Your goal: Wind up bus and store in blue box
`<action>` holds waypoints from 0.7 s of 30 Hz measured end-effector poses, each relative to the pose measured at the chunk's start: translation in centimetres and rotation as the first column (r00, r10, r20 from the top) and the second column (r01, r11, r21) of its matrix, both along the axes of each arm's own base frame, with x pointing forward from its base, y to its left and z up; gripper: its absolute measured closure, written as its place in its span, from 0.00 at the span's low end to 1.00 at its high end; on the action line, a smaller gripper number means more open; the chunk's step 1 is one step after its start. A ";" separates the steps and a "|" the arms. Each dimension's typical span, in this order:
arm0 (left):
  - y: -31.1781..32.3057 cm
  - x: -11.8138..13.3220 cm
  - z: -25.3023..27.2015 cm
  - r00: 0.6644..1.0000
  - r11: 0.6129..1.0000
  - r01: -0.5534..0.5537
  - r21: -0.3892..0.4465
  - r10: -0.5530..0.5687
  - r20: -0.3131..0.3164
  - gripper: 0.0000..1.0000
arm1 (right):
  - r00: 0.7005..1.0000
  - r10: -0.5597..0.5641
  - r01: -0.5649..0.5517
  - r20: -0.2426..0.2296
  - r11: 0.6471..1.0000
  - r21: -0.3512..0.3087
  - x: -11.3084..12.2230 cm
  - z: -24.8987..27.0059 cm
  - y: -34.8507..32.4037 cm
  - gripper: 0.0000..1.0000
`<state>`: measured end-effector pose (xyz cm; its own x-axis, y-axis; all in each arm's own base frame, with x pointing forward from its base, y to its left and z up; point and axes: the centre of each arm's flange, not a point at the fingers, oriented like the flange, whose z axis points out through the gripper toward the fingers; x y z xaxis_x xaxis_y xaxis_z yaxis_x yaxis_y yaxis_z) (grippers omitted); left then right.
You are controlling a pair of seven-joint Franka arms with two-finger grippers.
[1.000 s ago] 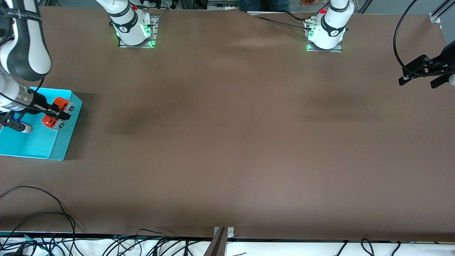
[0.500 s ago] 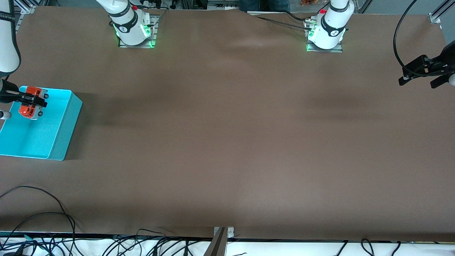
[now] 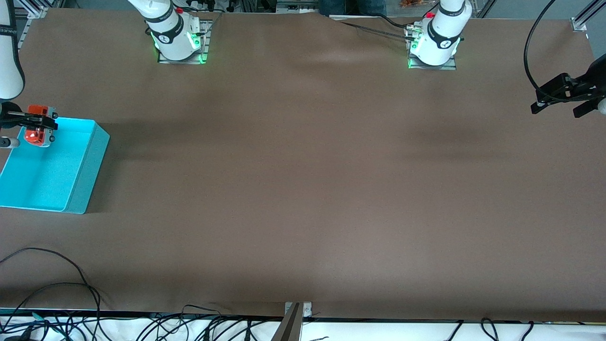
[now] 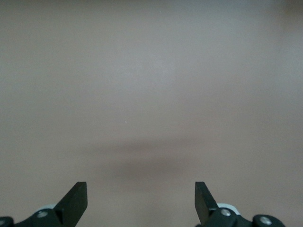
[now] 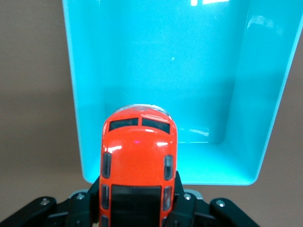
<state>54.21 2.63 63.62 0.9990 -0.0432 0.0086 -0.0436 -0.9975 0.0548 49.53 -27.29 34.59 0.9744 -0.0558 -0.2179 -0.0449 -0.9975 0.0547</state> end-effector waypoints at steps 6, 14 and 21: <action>0.0 0.0 0.0 1.000 1.000 0.000 0.000 0.000 0.000 0.00 | 1.000 0.011 -0.011 0.007 1.000 -0.025 0.6 -2.3 -0.5 0.45; 0.0 0.0 0.0 1.000 1.000 0.000 0.000 0.000 0.000 0.00 | 0.999 0.025 -0.022 0.038 0.997 -0.069 1.6 -6.5 -1.5 0.45; 0.0 0.0 0.0 1.000 1.000 0.000 0.000 0.000 0.000 0.00 | 0.999 0.024 -0.021 0.035 0.996 -0.089 2.3 -8.3 -2.5 0.45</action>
<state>54.21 2.66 63.62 0.9990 -0.0428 0.0086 -0.0432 -0.9976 0.0548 51.81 -29.83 26.29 0.9827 -0.0511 -0.1778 -0.0259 -0.9896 0.1413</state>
